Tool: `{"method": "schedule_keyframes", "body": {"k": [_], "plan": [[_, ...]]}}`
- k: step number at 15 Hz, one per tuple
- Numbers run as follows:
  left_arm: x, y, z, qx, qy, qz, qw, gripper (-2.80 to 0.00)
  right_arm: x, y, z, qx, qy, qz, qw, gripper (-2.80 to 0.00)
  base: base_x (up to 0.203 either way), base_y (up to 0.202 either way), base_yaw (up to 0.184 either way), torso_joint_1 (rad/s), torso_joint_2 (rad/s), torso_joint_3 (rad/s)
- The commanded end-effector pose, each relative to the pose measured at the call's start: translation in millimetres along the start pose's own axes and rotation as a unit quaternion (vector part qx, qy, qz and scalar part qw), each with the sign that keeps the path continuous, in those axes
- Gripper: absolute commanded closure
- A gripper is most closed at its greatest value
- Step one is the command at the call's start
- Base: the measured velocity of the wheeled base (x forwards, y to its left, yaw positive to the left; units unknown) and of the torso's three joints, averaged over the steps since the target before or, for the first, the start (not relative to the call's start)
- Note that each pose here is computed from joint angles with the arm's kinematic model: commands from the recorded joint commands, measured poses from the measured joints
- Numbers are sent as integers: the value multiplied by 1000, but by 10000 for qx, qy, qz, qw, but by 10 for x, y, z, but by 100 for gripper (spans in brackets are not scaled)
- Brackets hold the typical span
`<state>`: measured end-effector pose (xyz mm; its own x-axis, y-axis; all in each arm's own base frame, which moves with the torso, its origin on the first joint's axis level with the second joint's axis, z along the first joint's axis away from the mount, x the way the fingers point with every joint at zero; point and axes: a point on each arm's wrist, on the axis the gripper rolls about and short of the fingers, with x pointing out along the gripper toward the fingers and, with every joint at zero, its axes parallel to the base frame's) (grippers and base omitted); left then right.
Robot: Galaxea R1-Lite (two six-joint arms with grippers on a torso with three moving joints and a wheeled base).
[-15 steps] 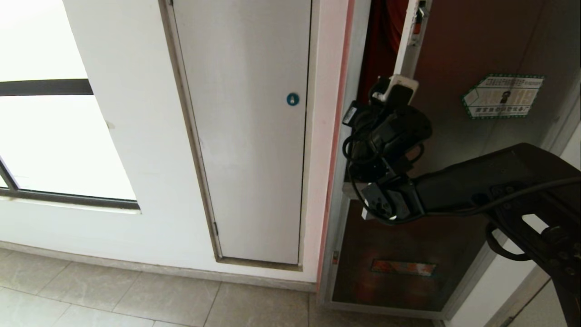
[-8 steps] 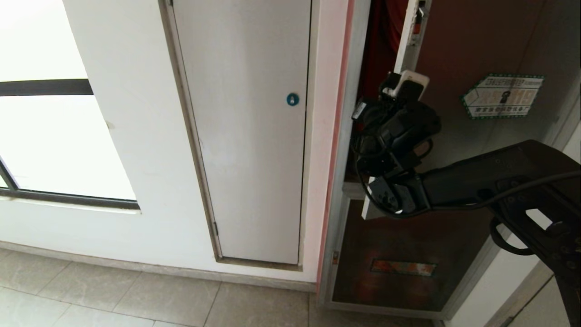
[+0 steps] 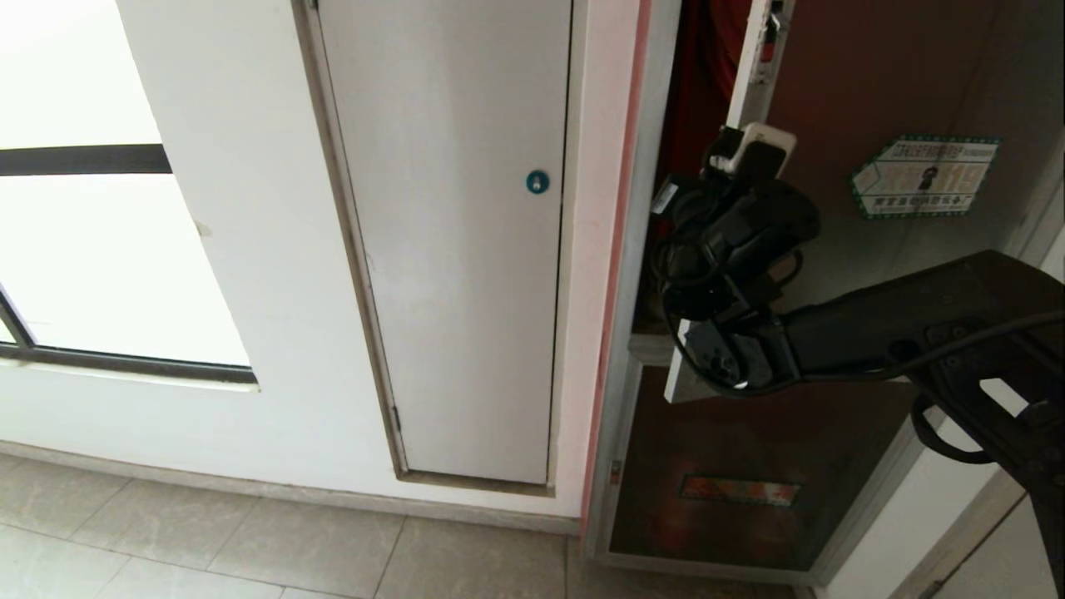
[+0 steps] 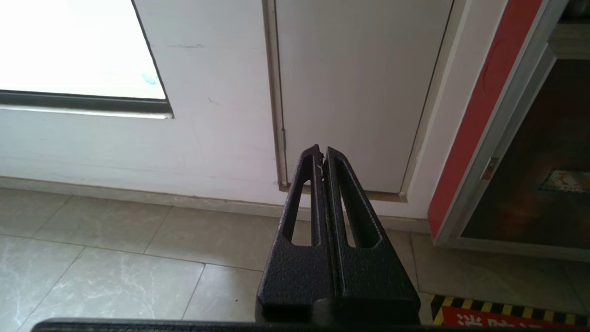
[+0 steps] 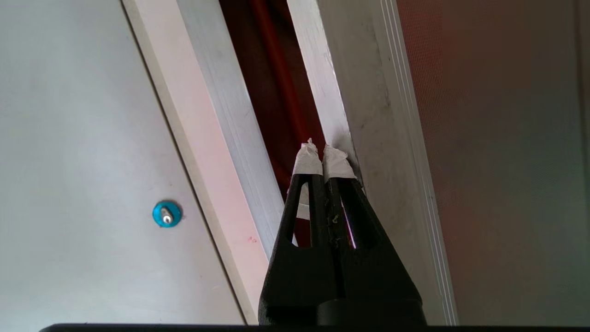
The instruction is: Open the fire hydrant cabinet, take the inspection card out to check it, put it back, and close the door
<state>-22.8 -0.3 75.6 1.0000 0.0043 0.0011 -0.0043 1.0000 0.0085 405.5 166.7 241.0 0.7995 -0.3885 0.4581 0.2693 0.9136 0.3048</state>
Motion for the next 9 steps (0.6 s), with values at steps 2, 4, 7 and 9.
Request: {"method": "schedule_keyframes", "body": {"k": [2,4,7,9], "plan": [[2,0,-4,1,11,2,10000,0,-36,-48,129,24,-21,-31,10000,0,0,0,0,0,0,0],[1,0,-4,2,5,2,10000,0,-70,-90,197,7,-2,-28,10000,0,0,0,0,0,0,0],[2,0,-4,-4,9,2,10000,0,-140,-163,289,-33,52,-17,10000,0,0,0,0,0,0,0],[1,0,-4,1,7,2,10000,0,-215,-216,358,-26,61,2,10000,0,0,0,0,0,0,0]]}}
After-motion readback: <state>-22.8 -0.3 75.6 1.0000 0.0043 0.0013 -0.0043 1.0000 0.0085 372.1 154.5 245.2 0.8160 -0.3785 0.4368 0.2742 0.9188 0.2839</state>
